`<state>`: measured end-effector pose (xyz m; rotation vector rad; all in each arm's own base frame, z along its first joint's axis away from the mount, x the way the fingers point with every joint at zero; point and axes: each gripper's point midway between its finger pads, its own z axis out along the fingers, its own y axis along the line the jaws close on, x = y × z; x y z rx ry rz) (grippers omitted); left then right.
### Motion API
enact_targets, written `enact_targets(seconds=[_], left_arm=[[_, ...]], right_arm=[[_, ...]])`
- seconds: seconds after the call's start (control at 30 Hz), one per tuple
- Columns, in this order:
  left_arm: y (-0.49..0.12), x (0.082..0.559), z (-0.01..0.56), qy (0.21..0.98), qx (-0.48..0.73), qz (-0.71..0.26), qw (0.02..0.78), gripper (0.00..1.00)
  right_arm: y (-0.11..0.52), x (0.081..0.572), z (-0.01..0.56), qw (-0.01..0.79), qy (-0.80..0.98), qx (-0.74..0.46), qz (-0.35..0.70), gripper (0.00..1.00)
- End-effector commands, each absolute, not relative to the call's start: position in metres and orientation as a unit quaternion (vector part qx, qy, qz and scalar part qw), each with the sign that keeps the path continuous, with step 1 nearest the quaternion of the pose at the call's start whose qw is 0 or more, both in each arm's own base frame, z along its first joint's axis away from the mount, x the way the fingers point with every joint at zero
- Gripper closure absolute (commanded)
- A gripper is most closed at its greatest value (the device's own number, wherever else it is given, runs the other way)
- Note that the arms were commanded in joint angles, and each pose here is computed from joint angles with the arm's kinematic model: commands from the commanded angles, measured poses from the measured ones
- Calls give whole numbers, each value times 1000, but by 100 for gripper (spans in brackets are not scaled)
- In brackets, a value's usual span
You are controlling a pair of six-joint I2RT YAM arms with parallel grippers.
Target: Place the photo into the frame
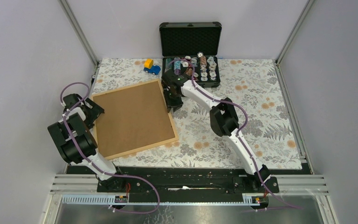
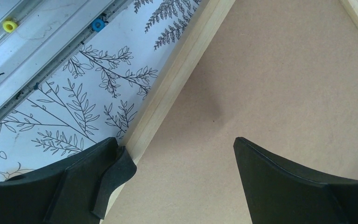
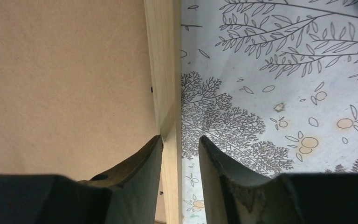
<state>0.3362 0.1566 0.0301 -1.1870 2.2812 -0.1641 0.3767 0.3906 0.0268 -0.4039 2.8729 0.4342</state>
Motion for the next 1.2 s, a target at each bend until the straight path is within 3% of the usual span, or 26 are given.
enact_targets(seconds=[0.0,0.13,0.27,0.4,0.5,0.67,0.77,0.87,1.17], left_arm=[[64,306,1,853,-453,-207,157,2],[62,308,8,853,-446,-214,169,2],[74,316,32,863,-427,-163,214,2],[70,329,76,873,-382,-107,285,2],[16,341,107,888,-301,-130,323,6],[-95,339,129,896,-197,-246,314,16],[-114,331,117,904,-194,-261,277,12],[-88,330,107,914,-208,-200,286,2],[53,327,111,902,-315,-49,290,1]], right_arm=[[393,384,31,129,969,-161,133,59],[399,371,15,101,970,-169,145,56],[400,359,4,105,971,-179,121,56],[393,341,-9,92,975,-171,107,73],[384,331,-13,94,976,-162,110,80],[383,318,-8,104,969,-168,152,87],[383,312,-9,105,966,-168,165,90],[367,314,-18,100,973,-153,141,92],[333,337,-22,109,983,-77,128,100]])
